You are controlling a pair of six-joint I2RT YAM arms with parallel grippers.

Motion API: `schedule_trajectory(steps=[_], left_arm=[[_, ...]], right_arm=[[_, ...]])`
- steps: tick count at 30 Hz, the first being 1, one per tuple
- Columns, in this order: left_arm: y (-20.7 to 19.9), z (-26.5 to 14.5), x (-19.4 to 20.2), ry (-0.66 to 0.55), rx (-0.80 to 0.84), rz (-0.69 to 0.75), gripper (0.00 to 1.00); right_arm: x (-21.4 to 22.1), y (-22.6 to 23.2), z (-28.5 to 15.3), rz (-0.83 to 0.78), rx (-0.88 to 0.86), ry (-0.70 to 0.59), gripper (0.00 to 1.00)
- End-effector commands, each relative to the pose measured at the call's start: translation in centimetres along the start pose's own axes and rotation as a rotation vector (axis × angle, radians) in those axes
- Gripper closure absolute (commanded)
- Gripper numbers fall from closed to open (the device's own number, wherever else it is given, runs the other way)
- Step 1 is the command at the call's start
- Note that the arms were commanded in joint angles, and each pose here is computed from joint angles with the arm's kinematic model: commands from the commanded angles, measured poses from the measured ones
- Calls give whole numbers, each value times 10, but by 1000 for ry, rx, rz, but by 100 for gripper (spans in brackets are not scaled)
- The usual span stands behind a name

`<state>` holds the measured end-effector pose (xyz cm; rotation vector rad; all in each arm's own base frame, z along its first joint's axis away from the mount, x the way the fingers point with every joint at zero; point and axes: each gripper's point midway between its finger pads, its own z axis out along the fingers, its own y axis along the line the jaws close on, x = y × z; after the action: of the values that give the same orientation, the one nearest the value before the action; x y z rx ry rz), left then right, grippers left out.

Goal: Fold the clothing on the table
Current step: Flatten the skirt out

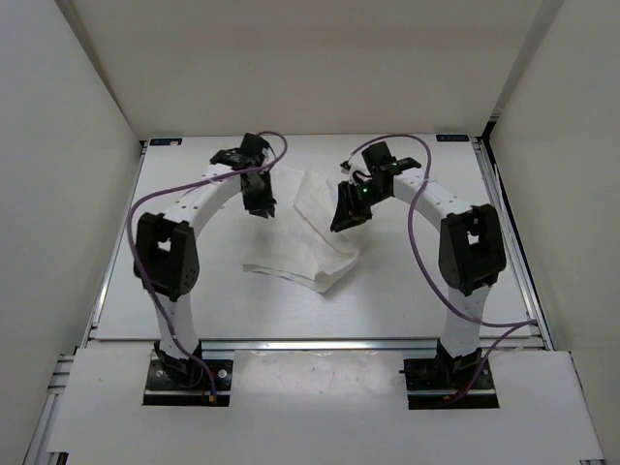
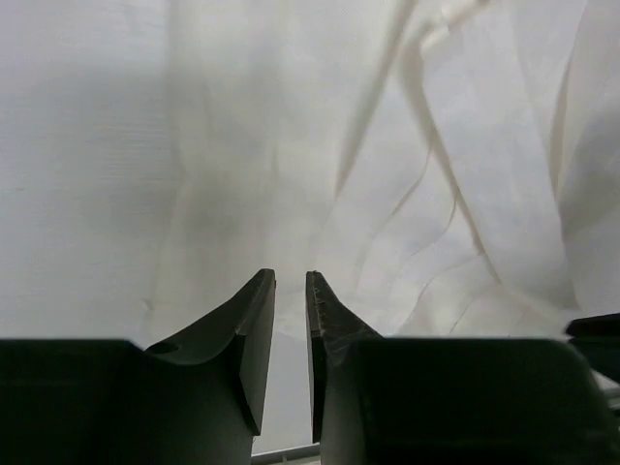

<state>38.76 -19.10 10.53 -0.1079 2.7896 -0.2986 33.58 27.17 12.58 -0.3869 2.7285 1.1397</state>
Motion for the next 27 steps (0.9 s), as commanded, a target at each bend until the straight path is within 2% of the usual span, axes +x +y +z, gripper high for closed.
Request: schedule_trajectory(steps=[1, 2, 4, 9, 10, 13, 18, 20, 21, 22, 24, 25, 27], left_arm=[[31, -36, -30, -140, 14, -90, 69], [40, -32, -24, -126, 3, -111, 69], [57, -30, -19, -121, -11, -141, 69], [72, -28, 2, -95, -18, -169, 69], [73, -28, 4, -94, -25, -163, 69], [71, -27, 8, -95, -31, -151, 69], [72, -26, 12, -89, -19, -151, 70], [73, -25, 17, -76, -24, -142, 69], [75, -26, 16, -84, -34, -139, 68], [76, -23, 18, -81, -43, -128, 66], [82, -17, 24, -64, -73, -121, 60], [84, -15, 27, -54, -69, -124, 58], [88, -14, 30, -48, -55, -144, 56]], right_arm=[[29, 0, 11, 6, -11, 123, 80], [42, 1, 15, 23, -24, 166, 86], [64, -12, 20, 65, -20, 236, 90], [151, -48, 15, 131, 112, 411, 91], [157, -48, 10, 135, 117, 411, 91], [213, -65, -3, 233, 169, 480, 91], [241, -75, -14, 288, 208, 449, 90], [229, -73, -18, 274, 228, 407, 86], [219, -68, -21, 255, 225, 370, 75], [207, -65, -24, 246, 248, 341, 70], [190, -54, -29, 216, 251, 295, 52], [181, -50, -32, 219, 262, 273, 47], [172, -42, -31, 222, 261, 252, 47]])
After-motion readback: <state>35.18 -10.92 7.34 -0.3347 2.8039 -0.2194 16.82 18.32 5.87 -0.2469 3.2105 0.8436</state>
